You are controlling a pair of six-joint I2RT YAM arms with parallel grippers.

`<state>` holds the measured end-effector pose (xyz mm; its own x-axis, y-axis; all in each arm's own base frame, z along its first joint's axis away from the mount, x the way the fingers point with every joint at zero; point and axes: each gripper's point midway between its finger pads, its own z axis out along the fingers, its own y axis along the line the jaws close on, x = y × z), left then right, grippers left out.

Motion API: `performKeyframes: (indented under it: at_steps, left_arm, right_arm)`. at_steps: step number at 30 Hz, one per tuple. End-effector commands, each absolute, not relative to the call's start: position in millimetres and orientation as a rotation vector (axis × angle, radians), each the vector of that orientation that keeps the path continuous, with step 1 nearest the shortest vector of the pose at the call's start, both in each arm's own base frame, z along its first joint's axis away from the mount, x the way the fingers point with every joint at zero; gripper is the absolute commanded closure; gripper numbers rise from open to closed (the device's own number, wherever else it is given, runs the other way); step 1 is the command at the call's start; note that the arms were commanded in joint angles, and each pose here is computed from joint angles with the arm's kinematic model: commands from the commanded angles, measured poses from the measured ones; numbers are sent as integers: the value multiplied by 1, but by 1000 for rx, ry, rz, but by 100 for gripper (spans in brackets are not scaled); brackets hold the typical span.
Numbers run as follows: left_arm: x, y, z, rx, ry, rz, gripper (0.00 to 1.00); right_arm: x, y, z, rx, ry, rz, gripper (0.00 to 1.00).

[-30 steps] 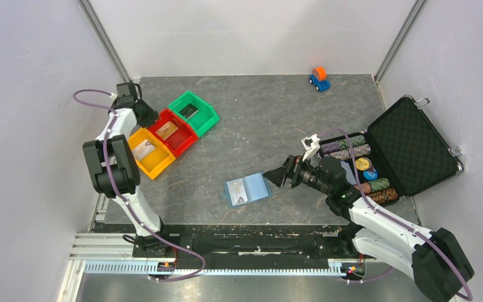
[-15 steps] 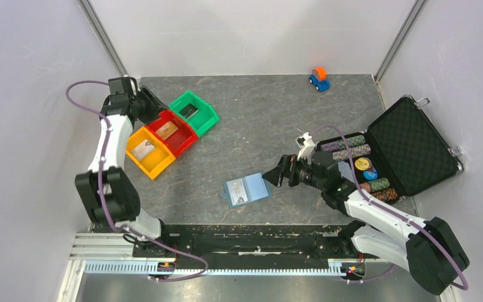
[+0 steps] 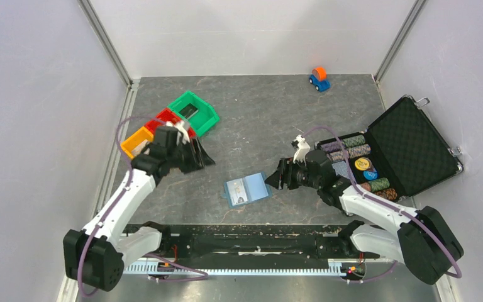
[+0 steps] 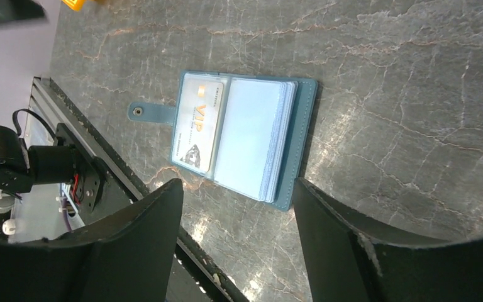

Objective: Take the credit cards out of the card holder
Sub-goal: Remove the credit card from the card holder.

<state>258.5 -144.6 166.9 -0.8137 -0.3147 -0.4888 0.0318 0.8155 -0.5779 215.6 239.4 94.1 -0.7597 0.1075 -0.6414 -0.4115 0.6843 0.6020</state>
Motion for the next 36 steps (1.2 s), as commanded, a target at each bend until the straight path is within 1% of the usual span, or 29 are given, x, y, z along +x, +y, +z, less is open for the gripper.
performKeyframes:
  at_steps: [1,5,7,8,12,14,17,22,27,28,32,36]
  left_arm:
    - [231,-173,132,-252,2456,-896,46]
    - [216,-208,115,-247,2472,-1074,52]
    - [213,-217,108,-233,2494,-1085,56]
    - [212,-221,103,-227,2506,-1087,58]
    - [211,-240,102,-189,2504,-1155,67]
    - [211,-245,103,-169,2502,-1163,70]
    - [215,-241,95,-174,2503,-1103,73]
    - [212,-227,61,-217,2549,-988,80]
    - [201,-224,33,-235,2621,-971,85]
    - [204,-225,33,-229,2603,-979,86]
    - [200,-220,20,-239,2627,-944,89]
    - [194,-215,12,-243,2650,-916,89]
  right_arm:
    - [219,257,115,-291,2153,1087,37]
    - [211,274,118,-348,2129,1165,57]
    - [207,286,122,-391,2122,1196,64]
    - [205,292,123,-409,2121,1208,65]
    - [203,308,123,-432,2112,1240,67]
    - [203,313,118,-445,2132,1250,68]
    - [203,318,109,-463,2160,1259,68]
    - [205,323,98,-480,2163,1252,68]
    - [208,329,88,-505,2193,1254,67]
    - [208,330,86,-512,2204,1257,67]
    - [208,335,77,-535,2227,1256,67]
    - [208,335,67,-535,2249,1245,66]
